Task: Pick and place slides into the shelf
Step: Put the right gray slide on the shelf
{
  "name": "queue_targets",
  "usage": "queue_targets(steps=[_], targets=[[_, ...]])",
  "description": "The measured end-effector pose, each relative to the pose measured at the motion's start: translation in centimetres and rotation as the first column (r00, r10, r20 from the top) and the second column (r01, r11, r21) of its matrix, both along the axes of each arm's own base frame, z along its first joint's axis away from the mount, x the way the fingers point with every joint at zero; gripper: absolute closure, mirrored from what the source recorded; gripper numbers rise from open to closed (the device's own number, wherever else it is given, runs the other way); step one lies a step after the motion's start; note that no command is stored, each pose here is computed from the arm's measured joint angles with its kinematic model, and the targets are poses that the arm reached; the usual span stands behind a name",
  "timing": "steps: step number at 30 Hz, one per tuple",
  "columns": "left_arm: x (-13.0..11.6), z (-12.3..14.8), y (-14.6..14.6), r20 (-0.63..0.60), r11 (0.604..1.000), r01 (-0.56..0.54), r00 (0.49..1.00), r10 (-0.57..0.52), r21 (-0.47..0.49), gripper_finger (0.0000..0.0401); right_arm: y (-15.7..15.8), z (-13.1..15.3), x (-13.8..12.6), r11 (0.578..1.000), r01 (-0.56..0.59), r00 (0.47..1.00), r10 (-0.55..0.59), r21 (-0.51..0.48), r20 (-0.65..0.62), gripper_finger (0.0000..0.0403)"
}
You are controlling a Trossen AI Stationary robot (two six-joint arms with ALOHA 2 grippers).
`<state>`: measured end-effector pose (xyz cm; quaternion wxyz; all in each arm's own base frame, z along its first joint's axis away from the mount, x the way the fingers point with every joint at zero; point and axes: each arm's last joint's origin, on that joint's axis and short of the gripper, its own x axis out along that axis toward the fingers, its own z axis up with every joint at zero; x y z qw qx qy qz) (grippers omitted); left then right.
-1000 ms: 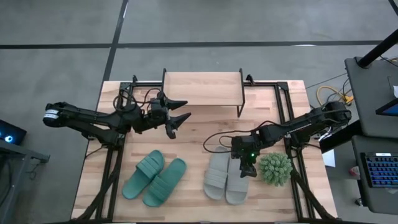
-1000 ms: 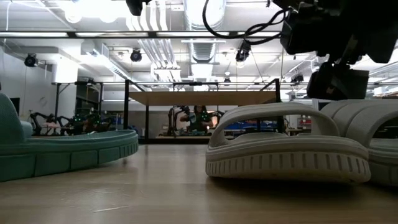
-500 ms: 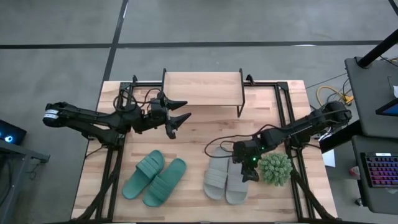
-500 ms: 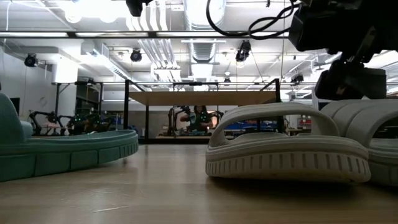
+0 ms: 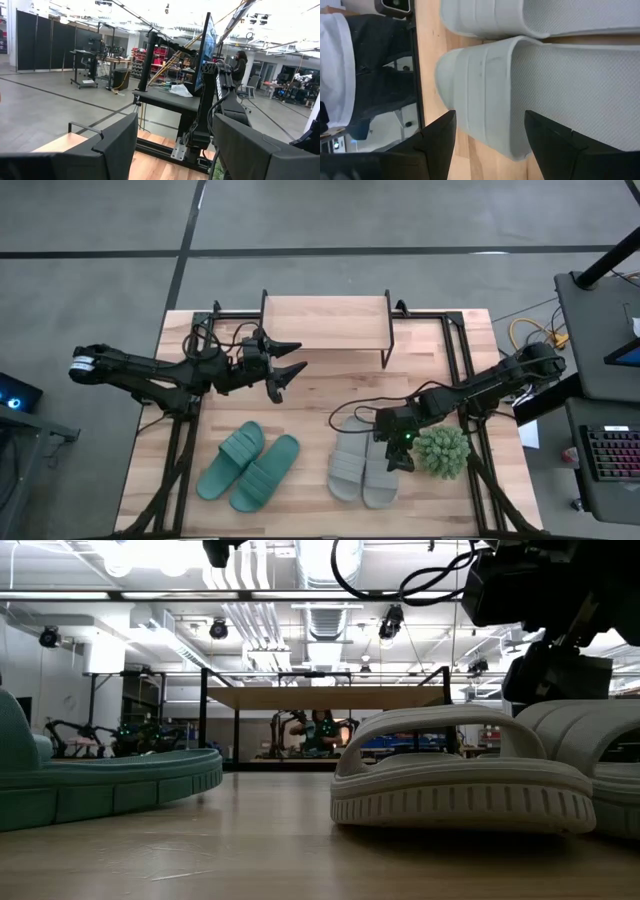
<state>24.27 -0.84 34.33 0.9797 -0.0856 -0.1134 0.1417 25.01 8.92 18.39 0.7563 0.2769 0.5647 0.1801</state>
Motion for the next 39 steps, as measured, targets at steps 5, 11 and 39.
queue_targets(steps=[5,11,39], targets=[[0.0,0.0,0.0,0.000,1.000,0.000,1.000,0.000,0.000,0.0157,0.1,-0.2,-0.2,1.000,-0.006,1.000,0.006,-0.002,-0.007,0.0177],[0.0,0.0,0.0,0.000,1.000,0.000,1.000,0.000,0.000,0.0157,0.5,-0.2,-0.3,0.998,-0.066,0.997,0.067,-0.020,0.026,0.0177],[0.0,-0.1,0.0,-0.002,1.000,0.000,1.000,0.000,0.001,0.0157,1.7,-0.5,-0.8,0.996,-0.093,0.995,0.093,-0.005,0.029,0.0177]])
